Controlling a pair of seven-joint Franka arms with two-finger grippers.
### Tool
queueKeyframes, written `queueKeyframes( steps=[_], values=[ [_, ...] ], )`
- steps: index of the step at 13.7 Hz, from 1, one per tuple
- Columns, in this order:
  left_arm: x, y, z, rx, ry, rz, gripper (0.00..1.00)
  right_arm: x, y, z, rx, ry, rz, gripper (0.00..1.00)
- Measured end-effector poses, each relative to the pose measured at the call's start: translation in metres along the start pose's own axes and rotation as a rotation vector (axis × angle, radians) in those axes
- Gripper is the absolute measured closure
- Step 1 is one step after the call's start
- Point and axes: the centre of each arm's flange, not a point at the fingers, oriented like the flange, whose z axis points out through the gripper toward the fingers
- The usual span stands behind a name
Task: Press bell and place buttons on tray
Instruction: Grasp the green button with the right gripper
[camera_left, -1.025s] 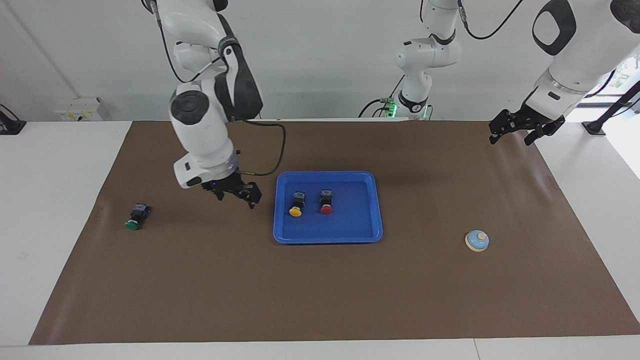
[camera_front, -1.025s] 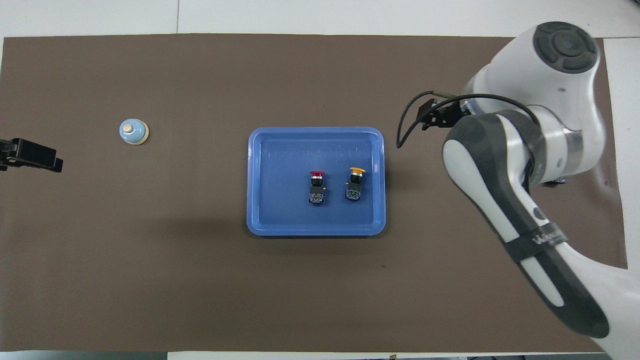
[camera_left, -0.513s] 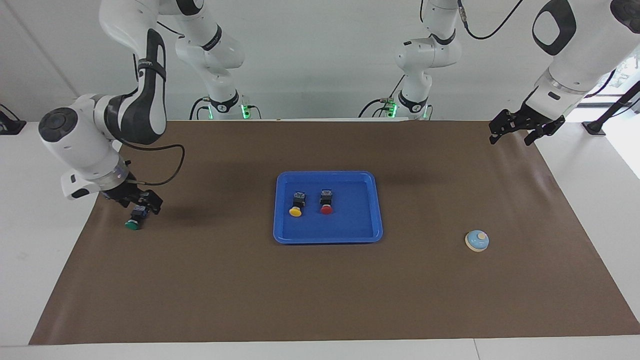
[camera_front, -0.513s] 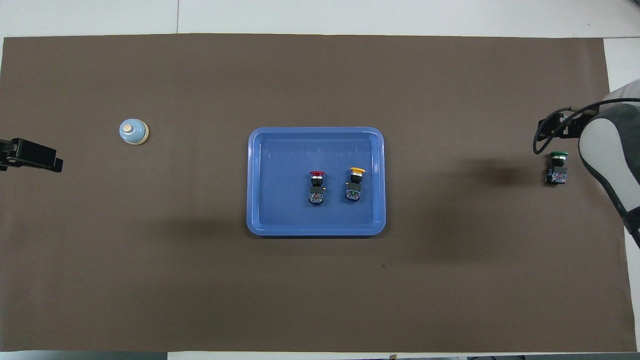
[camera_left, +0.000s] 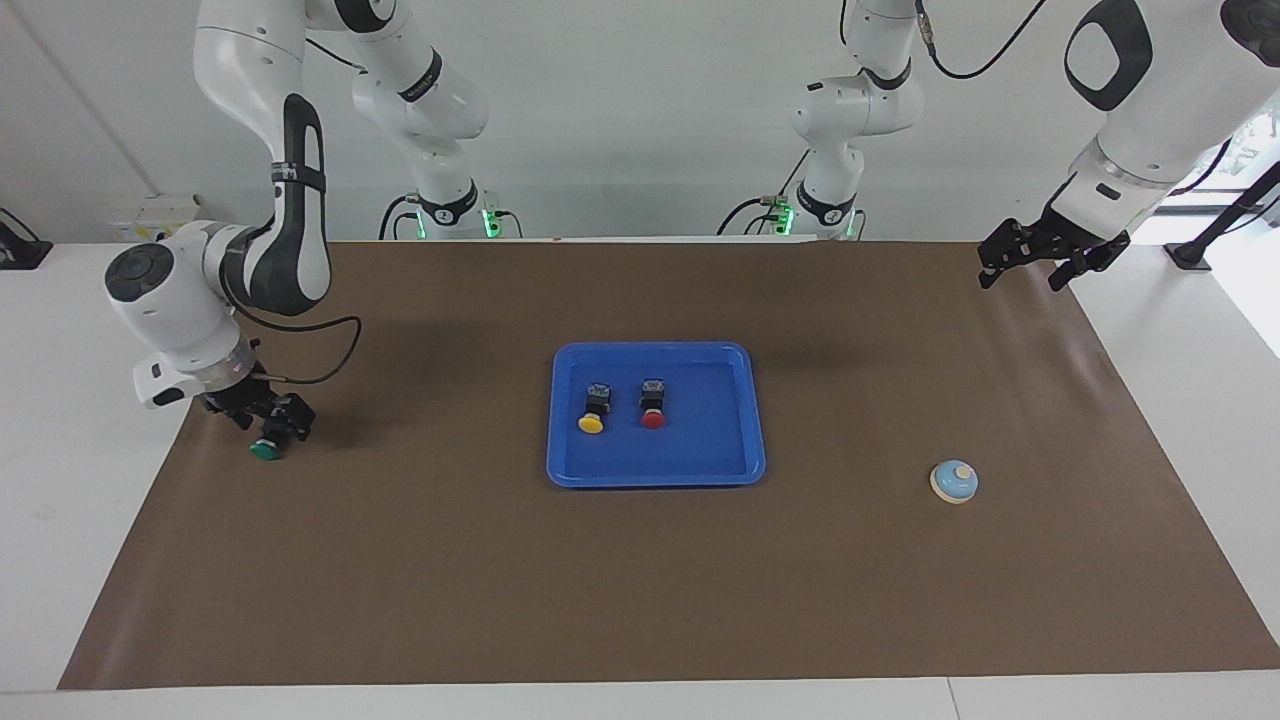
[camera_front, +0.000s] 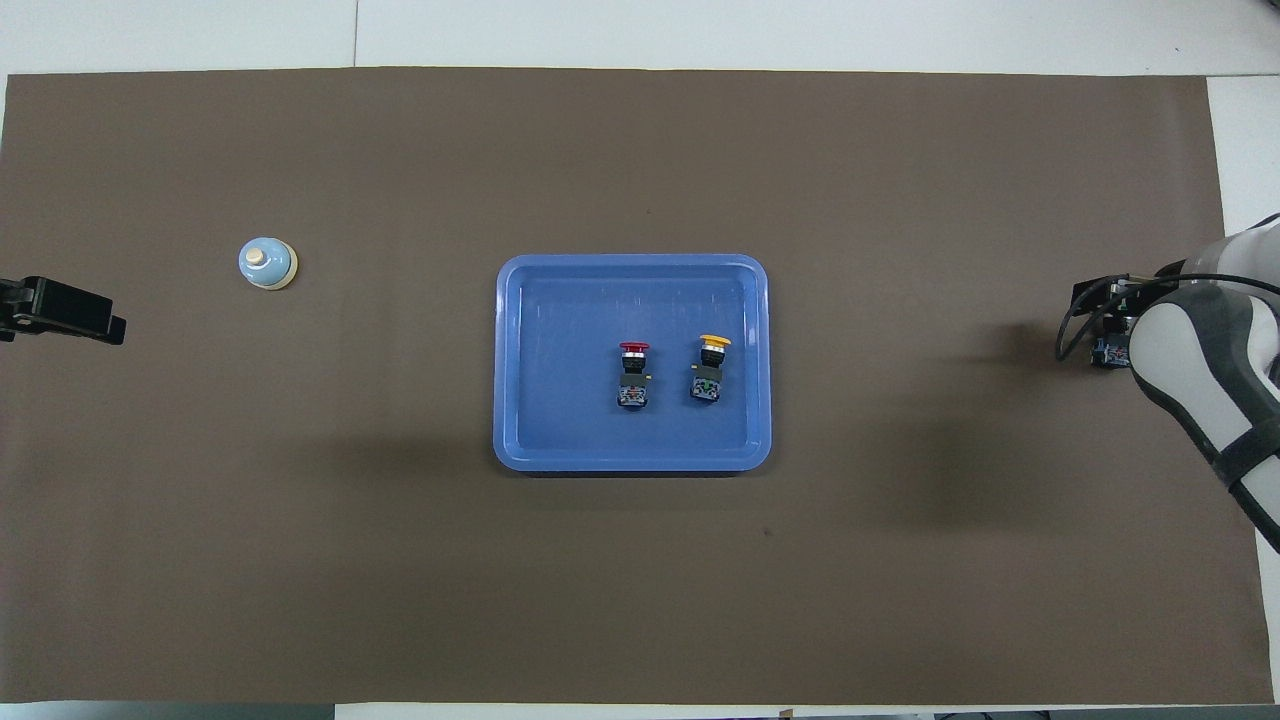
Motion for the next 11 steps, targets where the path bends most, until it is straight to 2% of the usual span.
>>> queueKeyframes(
  steps=[5,9,11],
  values=[
    [0.0,0.0,0.0,0.0,0.0,0.0,0.0,-0.008,0.022,0.016,-0.003,-0.013,0.001,0.0],
    [0.0,0.0,0.0,0.0,0.0,0.0,0.0,-0.019,0.023,0.031,-0.001,-0.048,-0.003,0.0],
    [0.0,0.0,0.0,0.0,0.0,0.0,0.0,-0.021,0.023,0.033,-0.009,-0.054,-0.038,0.04]
  ],
)
